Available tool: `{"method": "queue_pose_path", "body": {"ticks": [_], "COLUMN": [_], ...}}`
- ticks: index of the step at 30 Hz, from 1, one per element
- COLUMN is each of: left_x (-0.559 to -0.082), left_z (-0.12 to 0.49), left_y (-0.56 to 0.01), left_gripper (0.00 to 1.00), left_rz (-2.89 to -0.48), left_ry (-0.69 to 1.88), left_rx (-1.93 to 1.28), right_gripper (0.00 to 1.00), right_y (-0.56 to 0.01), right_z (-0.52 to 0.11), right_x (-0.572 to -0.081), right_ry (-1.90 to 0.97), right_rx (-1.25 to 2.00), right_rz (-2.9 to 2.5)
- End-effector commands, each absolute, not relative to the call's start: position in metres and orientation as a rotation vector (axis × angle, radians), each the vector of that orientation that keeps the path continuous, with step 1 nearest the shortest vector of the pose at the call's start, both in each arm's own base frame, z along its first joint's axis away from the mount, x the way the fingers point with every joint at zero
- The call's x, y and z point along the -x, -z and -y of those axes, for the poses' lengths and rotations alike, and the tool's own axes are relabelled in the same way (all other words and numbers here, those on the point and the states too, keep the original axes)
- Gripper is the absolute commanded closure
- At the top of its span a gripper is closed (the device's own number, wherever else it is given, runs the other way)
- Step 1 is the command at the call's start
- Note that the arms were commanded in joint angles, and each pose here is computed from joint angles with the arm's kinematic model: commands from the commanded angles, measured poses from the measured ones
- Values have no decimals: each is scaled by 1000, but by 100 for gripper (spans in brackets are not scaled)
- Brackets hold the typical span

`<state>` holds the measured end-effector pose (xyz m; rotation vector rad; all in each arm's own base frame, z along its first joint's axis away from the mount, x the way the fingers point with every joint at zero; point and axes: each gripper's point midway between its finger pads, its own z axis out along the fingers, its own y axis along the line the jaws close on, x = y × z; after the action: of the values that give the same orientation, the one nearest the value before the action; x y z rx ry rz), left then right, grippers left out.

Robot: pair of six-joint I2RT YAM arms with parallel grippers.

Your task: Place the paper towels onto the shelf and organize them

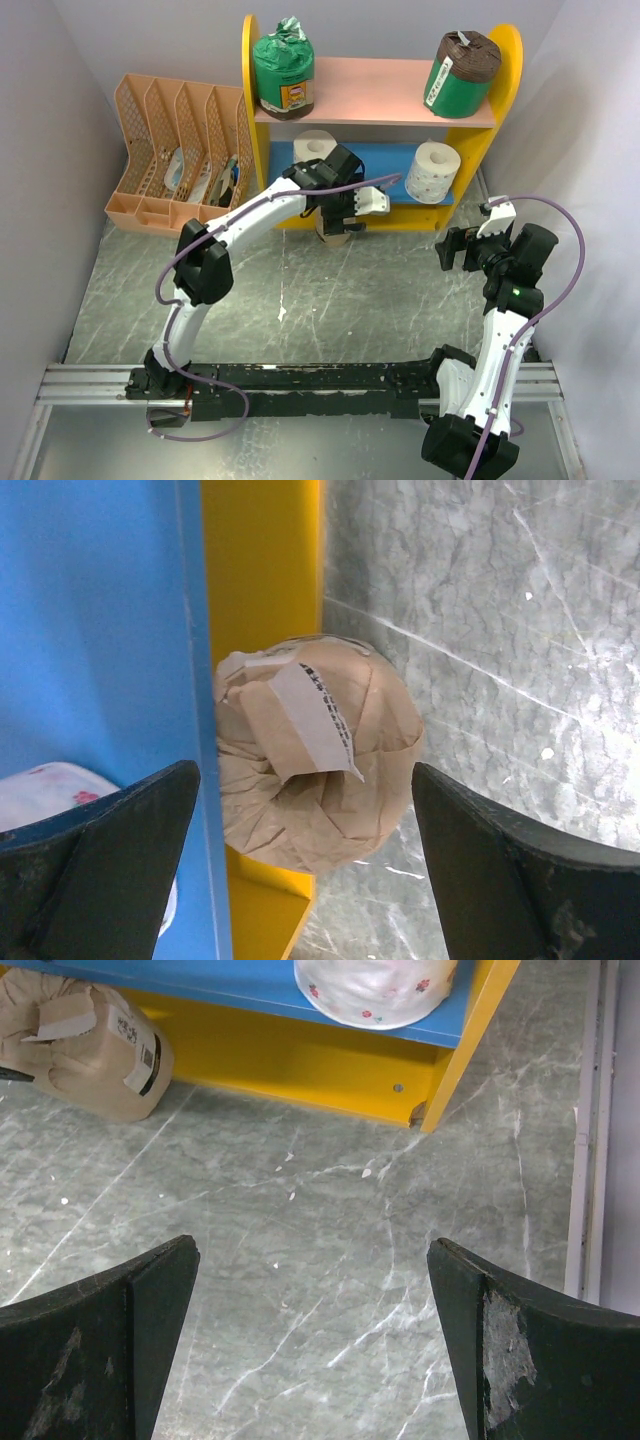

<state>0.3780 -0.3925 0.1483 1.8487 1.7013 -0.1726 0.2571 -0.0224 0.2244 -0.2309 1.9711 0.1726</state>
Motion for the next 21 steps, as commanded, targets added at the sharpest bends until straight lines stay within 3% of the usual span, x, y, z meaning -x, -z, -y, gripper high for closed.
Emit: {"method": "queue_pose_path", "body": {"ticks": [1, 11, 21], "left_x": [-387, -308, -257], "left_z": [402, 412, 395], "left_y": [-208, -205, -135], "left_gripper": [0, 0, 0], "left_rz": [-1565, -1466, -1426], "left_ry": [87, 158, 3], "left_rx": [-1757, -1945, -2046], "right_gripper": [0, 0, 0], "right_y": [-229, -229, -230], "right_z": [21, 21, 23], "right_x": [-258, -258, -259], "right_ry": [-168, -164, -151], "right_rx": [254, 254, 243], "right_rz": [-1948, -1946, -1943]}}
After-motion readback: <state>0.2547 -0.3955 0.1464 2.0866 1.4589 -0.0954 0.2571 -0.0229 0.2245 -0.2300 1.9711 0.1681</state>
